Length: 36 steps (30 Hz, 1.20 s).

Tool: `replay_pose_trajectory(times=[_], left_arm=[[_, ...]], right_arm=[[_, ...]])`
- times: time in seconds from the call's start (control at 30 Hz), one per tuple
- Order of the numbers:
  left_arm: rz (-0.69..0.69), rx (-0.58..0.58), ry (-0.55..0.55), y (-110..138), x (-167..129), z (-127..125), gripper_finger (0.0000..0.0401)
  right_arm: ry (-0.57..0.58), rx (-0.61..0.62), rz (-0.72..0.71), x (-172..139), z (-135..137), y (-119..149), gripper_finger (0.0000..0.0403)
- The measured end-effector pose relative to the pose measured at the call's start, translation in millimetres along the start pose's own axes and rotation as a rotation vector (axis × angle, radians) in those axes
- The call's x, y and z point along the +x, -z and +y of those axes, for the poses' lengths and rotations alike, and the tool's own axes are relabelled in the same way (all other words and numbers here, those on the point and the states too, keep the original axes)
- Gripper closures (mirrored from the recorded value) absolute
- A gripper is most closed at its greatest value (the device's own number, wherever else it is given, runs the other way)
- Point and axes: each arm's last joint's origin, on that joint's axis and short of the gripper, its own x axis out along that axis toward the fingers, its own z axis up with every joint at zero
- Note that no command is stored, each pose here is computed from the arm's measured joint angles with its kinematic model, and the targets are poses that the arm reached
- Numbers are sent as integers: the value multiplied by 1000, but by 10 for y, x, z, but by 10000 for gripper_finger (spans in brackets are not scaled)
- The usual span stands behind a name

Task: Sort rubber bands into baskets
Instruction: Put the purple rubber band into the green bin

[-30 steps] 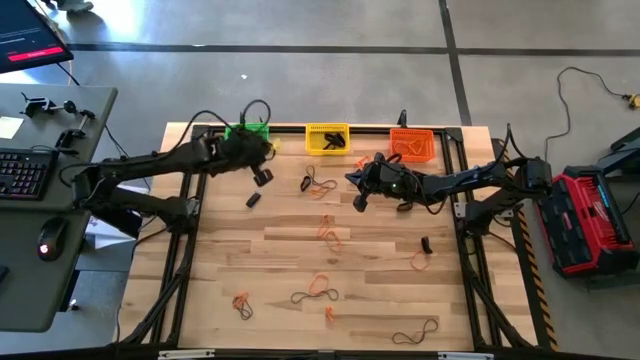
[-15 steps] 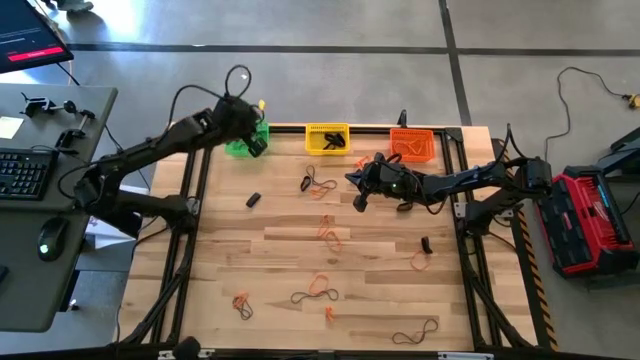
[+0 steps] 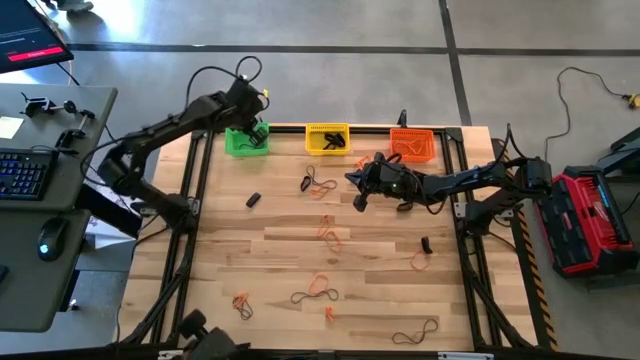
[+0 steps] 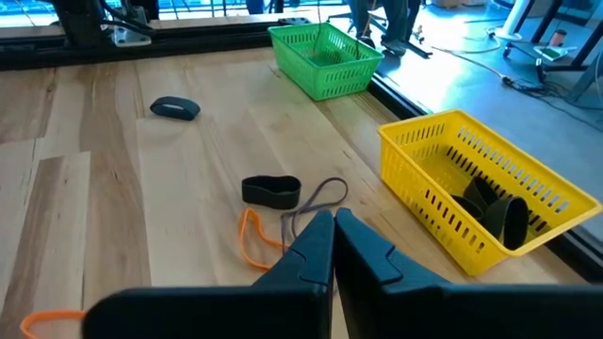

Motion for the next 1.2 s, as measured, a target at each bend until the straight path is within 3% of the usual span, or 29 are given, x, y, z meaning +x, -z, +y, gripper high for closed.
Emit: replay_pose_trajectory(times=[0.4,0.83,1.2], left_arm=[[154,-35,25,101,400,107,401],[307,-60,139,259,868,36,401],[340,-77,163,301,1009,57,401]], right_arm=[[0,-7,-1,0,0,-1,402],[0,-7,-1,0,0,-1,402],[0,-7,-1,0,0,-1,402]])
